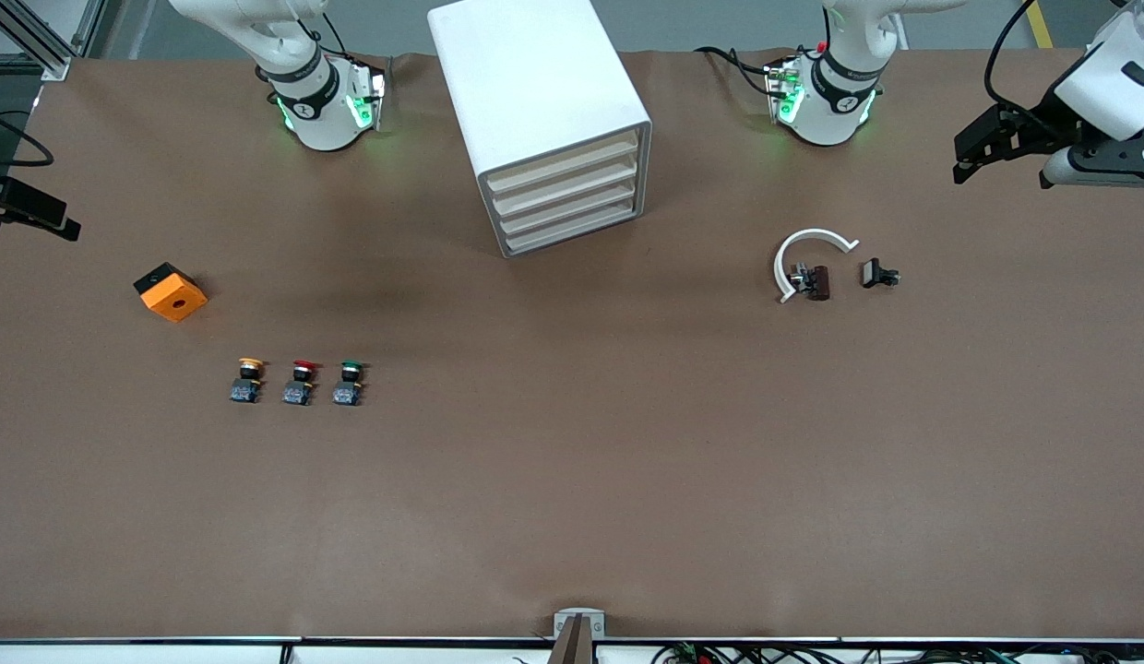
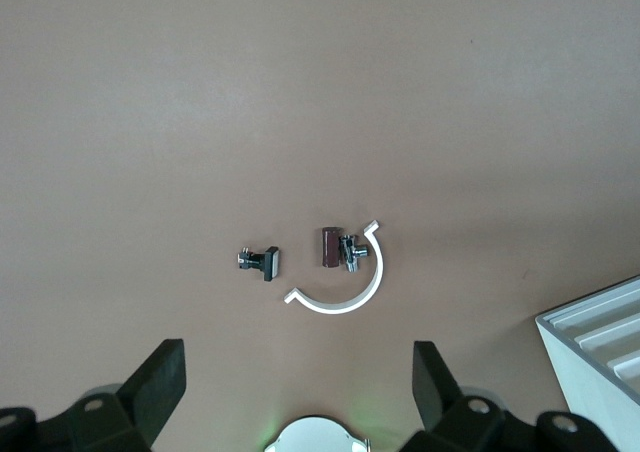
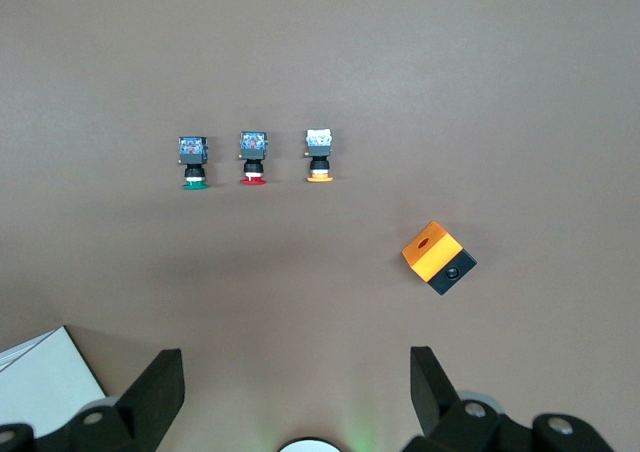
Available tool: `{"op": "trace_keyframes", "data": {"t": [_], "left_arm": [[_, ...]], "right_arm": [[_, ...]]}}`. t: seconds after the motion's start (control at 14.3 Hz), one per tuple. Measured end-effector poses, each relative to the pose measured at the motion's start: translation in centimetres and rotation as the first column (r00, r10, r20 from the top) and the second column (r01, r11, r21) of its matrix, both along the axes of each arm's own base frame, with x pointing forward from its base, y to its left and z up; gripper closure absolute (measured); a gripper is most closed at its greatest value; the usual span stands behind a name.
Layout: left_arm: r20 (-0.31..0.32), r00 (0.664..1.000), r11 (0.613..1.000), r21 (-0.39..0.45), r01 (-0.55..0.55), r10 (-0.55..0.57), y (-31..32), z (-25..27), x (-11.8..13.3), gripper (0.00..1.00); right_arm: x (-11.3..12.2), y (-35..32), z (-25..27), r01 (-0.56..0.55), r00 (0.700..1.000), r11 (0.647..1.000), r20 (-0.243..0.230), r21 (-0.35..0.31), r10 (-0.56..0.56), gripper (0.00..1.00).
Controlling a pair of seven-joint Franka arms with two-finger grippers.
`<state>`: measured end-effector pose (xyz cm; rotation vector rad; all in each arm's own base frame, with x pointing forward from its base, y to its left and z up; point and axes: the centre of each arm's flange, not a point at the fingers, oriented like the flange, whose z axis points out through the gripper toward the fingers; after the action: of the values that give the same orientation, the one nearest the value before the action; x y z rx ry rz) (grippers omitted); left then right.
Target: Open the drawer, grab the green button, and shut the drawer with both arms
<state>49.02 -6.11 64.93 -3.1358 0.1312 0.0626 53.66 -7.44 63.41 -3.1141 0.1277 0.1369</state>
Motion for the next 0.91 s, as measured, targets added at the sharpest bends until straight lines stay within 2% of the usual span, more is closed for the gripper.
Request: {"op": "trace_keyframes", "data": {"t": [0.35,0.91], "left_arm": [[0.049,0.999,1.000,-0.006,-0.016,0.016,0.7,1.3,0.6,0.00],[0.040,0.998,0.999,-0.009,-0.037,0.037,1.6,0.9,1.5,0.00]], "right_arm": [[-0.4,-0.2,0.1,0.003,1.000,1.000,0.003,0.002,-0.003,0.00],[-0.6,3.0,1.6,-0.056,0.997,0.998,0.047,-0.003,0.056,0.00]]}}
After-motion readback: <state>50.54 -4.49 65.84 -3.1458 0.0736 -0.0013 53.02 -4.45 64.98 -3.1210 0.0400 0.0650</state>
